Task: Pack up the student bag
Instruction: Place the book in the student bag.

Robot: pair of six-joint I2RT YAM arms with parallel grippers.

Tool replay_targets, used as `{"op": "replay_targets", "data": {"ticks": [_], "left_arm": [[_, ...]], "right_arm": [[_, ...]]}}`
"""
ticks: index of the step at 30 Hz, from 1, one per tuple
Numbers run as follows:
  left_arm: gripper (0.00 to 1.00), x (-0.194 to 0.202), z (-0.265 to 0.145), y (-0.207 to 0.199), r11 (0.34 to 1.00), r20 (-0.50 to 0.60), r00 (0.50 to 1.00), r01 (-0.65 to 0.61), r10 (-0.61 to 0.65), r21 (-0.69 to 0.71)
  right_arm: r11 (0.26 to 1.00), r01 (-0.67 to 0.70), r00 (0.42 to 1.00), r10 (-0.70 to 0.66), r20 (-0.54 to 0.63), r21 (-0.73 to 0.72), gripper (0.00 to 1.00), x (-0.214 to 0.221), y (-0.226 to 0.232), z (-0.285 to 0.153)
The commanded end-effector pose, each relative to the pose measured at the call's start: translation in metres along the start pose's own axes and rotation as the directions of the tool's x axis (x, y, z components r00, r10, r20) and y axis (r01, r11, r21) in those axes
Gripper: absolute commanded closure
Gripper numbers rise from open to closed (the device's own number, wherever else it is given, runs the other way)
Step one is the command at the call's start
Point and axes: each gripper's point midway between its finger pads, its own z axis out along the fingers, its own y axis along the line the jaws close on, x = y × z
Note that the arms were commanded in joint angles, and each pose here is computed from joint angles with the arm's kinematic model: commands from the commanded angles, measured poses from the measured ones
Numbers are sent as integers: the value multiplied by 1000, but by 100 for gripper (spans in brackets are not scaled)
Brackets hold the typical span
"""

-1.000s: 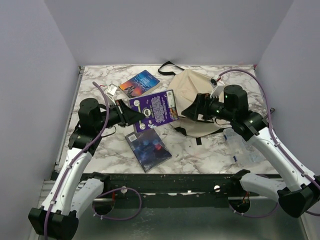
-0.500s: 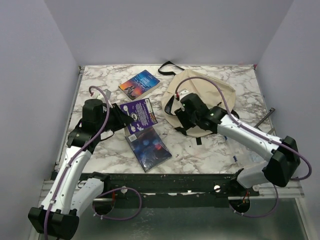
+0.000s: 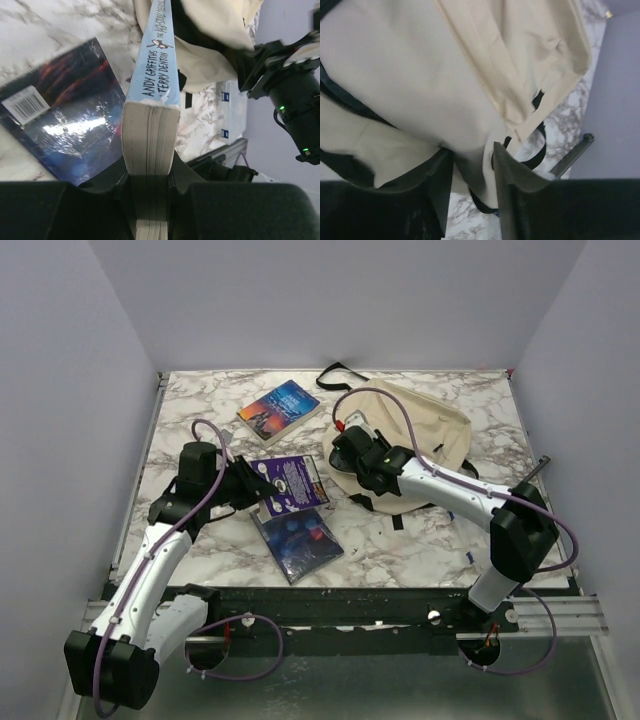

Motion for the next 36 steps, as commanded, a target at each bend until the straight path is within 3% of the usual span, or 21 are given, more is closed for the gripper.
{"op": "replay_targets", "data": {"ticks": [1,3,4,9,14,17,22,27,36], "left_arm": [[100,9,9,-27,977,-81,992,112,-99,179],[100,13,15,-32,961,-116,982,169,-146,221],[100,14,17,-35,951,-134,976,198,-170,239],[100,18,34,-57,901,-194,952,291,-238,323],[100,15,54,-71,866,-174,927,372,-331,335],[100,11,65,-78,819,-175,886,464,-430,337],[100,6,89,-85,764,-189,816,578,-546,287],[100,-3,117,-87,716,-161,763,645,-627,269],[100,-23,150,-121,648,-139,739,652,-659,393]], "right_arm": [[982,-161,980,148,133,94,72,-45,-27,-7],[970,-208,972,191,137,122,93,-49,-37,-7],[961,-249,964,233,131,124,99,-48,-42,-7],[908,-420,899,418,132,-11,99,-56,-50,-13],[798,-588,791,601,110,-131,99,-61,-62,-22],[733,-658,728,678,101,-174,99,-66,-68,-25],[678,-714,671,734,103,-175,100,-72,-77,-29],[664,-713,666,742,80,-227,99,-77,-71,-34],[664,-701,676,735,55,-261,99,-79,-67,-40]]}}
